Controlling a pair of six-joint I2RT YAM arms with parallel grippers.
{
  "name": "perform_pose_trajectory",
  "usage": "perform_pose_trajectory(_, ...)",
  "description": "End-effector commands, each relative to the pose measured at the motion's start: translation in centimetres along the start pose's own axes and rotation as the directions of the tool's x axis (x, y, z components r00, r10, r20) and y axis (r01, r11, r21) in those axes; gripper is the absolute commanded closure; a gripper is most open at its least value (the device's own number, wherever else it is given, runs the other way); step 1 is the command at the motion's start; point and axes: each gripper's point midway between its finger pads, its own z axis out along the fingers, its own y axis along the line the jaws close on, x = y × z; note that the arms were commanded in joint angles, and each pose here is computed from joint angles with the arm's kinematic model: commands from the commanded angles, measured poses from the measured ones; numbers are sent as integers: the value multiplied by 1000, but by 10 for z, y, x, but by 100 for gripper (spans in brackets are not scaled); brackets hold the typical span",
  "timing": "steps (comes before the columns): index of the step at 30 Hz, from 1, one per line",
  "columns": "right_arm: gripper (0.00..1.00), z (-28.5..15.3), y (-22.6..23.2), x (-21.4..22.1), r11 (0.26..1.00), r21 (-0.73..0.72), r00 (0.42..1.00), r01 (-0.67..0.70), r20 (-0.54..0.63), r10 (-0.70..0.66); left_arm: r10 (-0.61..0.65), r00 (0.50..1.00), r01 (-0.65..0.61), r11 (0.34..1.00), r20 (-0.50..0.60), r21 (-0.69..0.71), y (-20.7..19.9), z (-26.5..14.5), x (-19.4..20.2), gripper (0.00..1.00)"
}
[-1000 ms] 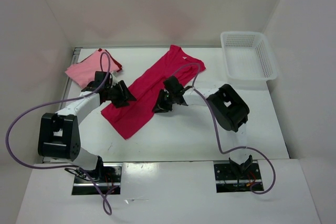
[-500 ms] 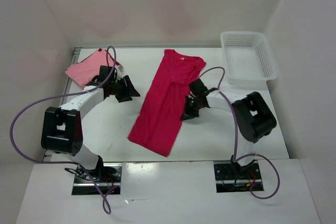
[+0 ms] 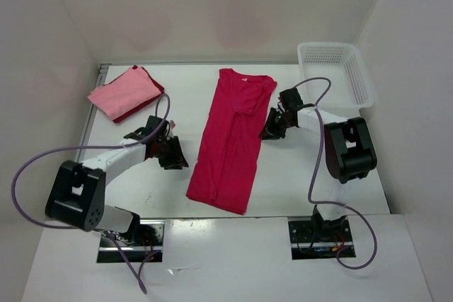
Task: Fold and stack the t-shirts
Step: Rotate the tshirt 90 degrees
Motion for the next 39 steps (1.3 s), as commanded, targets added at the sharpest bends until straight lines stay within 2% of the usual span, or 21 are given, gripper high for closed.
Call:
perform_pose_trajectory(1,76,5,20,-61,997,-67,991,37,133,-27,-66,988,73,996,141,-43,5,-19,-14,63)
perform_pose_trajectory(3,94,15,13,-90,1000,-26,984,9,179,-5,-84,980,92,995,179,-39,5,-26,-14,66)
perform_pose_trajectory(7,100,15,5,-143,998,34,953,-52,301,40,-122,986,129,990,117,-52,15,-16,3,70)
perform_pose_trajectory(13,100,44,-7,-176,989,115,946,-96,321,54,-147,985,151,988,84,-34,17,-9,15,74)
perform_pose_trajectory(15,98,54,-4,-190,990,109,943,-92,330,52,-147,985,150,988,86,-33,18,-10,17,69)
perform_pose_trajectory(17,98,76,-13,-183,985,146,960,-94,275,51,-147,986,149,988,79,-25,17,-10,18,65)
perform_pose_trajectory(20,97,91,28,-201,998,49,970,-28,243,15,-151,988,151,988,18,-31,18,-2,32,55)
perform_pose_trajectory(22,96,113,35,-188,999,42,986,-9,166,1,-127,992,127,991,-2,-31,14,2,38,53)
perform_pose_trajectory(23,95,104,60,-206,999,14,977,51,207,-52,-121,992,121,992,-16,-37,14,4,41,53)
perform_pose_trajectory(26,90,89,89,-212,993,44,967,113,226,-120,-100,993,99,995,-59,-8,5,9,50,53)
perform_pose_trajectory(28,81,81,94,-206,990,60,966,127,220,-137,-81,993,82,997,-87,10,2,12,56,51)
perform_pose_trajectory(29,75,56,106,-212,989,48,953,138,266,-146,-59,993,61,998,-101,19,-1,13,57,49)
perform_pose_trajectory(30,65,45,109,-212,989,48,947,141,286,-149,-54,993,58,997,-105,42,-8,11,55,47)
perform_pose_trajectory(31,61,50,92,-193,991,70,961,117,244,-131,-39,994,45,997,-103,57,-10,11,54,46)
perform_pose_trajectory(32,58,14,113,-200,989,25,935,146,322,-146,-38,993,46,997,-110,66,-12,10,55,45)
perform_pose_trajectory(33,56,2,108,-198,991,31,931,127,341,-130,-20,995,29,995,-103,91,-17,11,51,45)
perform_pose_trajectory(34,54,11,85,-172,993,60,951,98,288,-111,-11,993,22,995,-114,101,-20,11,54,43)
perform_pose_trajectory(36,54,-29,90,-167,996,11,933,89,349,-87,0,991,16,993,-134,116,-22,14,55,42)
perform_pose_trajectory(37,54,-17,69,-133,999,19,960,49,274,-52,24,989,-5,992,-145,129,-27,15,57,42)
perform_pose_trajectory(38,54,-42,79,-127,998,-24,948,58,313,-47,48,986,-26,990,-161,141,-31,16,60,42)
perform_pose_trajectory(39,54,-33,59,-92,999,-25,971,21,237,-14,43,983,-18,990,-180,138,-30,20,61,42)
